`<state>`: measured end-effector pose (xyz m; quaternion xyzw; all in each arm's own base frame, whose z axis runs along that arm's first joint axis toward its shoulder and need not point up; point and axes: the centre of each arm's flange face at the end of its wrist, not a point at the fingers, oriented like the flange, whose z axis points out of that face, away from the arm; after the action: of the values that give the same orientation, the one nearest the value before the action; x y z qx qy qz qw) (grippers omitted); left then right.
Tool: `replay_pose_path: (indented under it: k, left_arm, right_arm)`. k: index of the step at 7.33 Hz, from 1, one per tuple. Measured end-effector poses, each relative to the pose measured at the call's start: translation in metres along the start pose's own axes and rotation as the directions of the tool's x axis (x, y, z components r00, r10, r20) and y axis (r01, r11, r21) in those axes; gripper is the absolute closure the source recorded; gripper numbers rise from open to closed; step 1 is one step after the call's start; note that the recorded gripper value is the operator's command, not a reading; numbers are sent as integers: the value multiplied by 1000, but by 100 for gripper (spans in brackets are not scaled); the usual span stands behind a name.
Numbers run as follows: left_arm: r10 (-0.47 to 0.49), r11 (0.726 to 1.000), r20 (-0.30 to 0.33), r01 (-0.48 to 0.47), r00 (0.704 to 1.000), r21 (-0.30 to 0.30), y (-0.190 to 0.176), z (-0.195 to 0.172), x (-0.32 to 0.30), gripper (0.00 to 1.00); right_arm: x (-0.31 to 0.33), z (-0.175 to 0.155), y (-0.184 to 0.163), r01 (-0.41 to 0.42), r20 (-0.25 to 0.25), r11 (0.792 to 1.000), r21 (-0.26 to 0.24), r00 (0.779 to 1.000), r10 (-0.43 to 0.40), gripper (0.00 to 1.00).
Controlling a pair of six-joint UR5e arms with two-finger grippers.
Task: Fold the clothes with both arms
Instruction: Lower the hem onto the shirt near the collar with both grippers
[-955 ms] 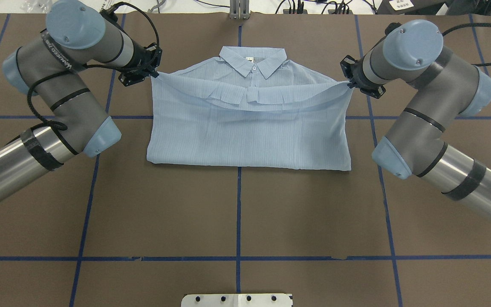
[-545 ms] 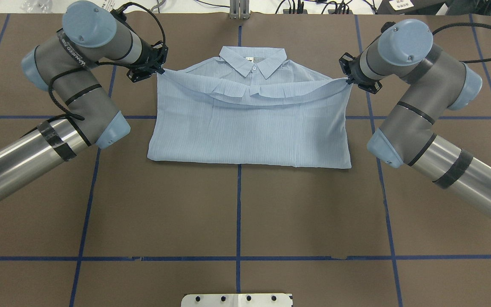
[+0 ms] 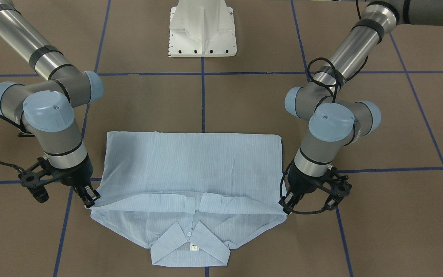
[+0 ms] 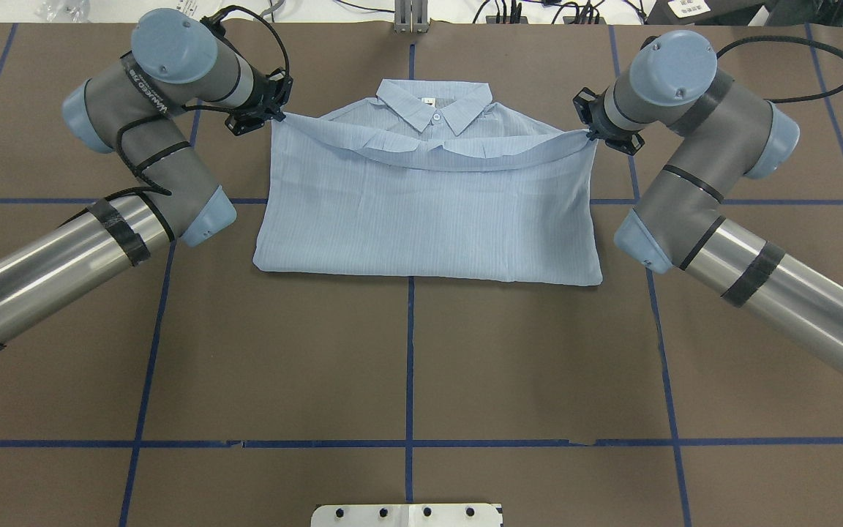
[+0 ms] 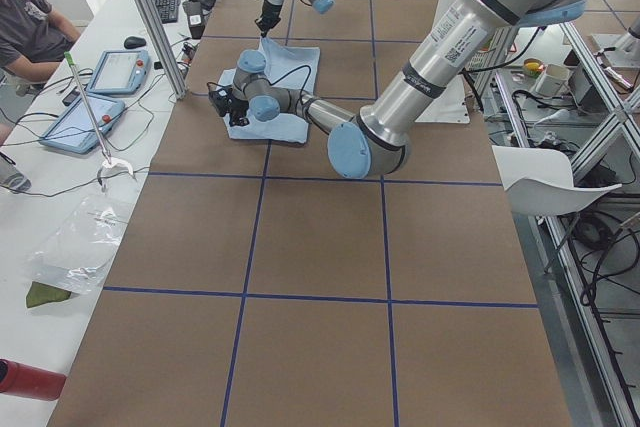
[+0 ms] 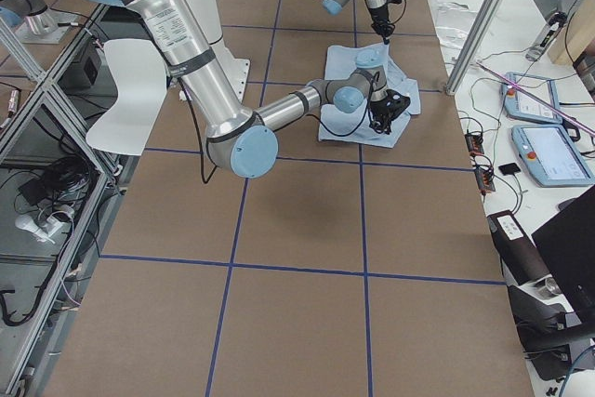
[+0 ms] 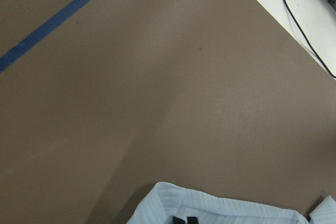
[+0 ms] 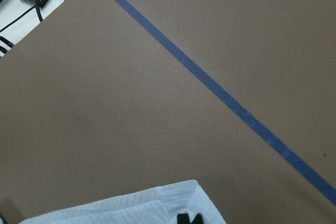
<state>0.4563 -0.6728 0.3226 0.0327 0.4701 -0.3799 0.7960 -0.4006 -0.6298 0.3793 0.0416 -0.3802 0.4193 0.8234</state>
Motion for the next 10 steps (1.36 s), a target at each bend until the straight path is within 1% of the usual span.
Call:
replay_pose_path:
  k: [1, 2, 3, 4, 5, 6, 7, 8, 9, 10]
  left_arm:
    - [5, 1000, 2, -5, 1000, 0, 0, 3, -1, 86]
    - [9, 1000, 0, -9, 1000, -1, 0, 5, -2, 82]
    - [11, 1000, -1, -11, 1000, -1, 0, 5, -2, 74]
    - [14, 1000, -7, -14, 1000, -2, 0, 5, -3, 74]
    - [22, 1000, -18, -22, 1000, -2, -2, 5, -5, 74]
    - [36, 999, -25, -36, 999, 0, -5, 4, -7, 74]
    - [45, 999, -28, -45, 999, 2, -9, 3, -11, 74]
    - [49, 999, -28, -49, 998, 3, -11, 2, -16, 74]
    - [51, 999, -29, -50, 998, 3, -12, 1, -19, 74]
    - [51, 999, -30, -51, 998, 3, -12, -1, -22, 74]
  right_arm:
    - [-1, 7, -1, 0, -4, 1000, 3, 1000, 0, 34]
    - [-3, 14, -1, 0, -11, 1000, 5, 1000, 0, 20]
    - [-5, 19, 0, 0, -15, 1000, 7, 1000, 0, 16]
    - [-7, 20, 0, 0, -13, 1000, 7, 1000, 0, 0]
    - [-10, 19, -1, 0, -9, 1000, 8, 1000, 1, 0]
    - [-13, 14, -3, -2, 8, 1000, 5, 1000, 2, 0]
    - [-11, 2, -2, -2, 40, 1000, -5, 999, 2, 0]
    - [11, -12, 4, 3, 65, 1000, -19, 998, -2, 0]
    - [44, -24, 19, 11, 75, 999, -41, 997, -8, 0]
    - [72, -28, 40, -1, 68, 998, -67, 998, 6, 0]
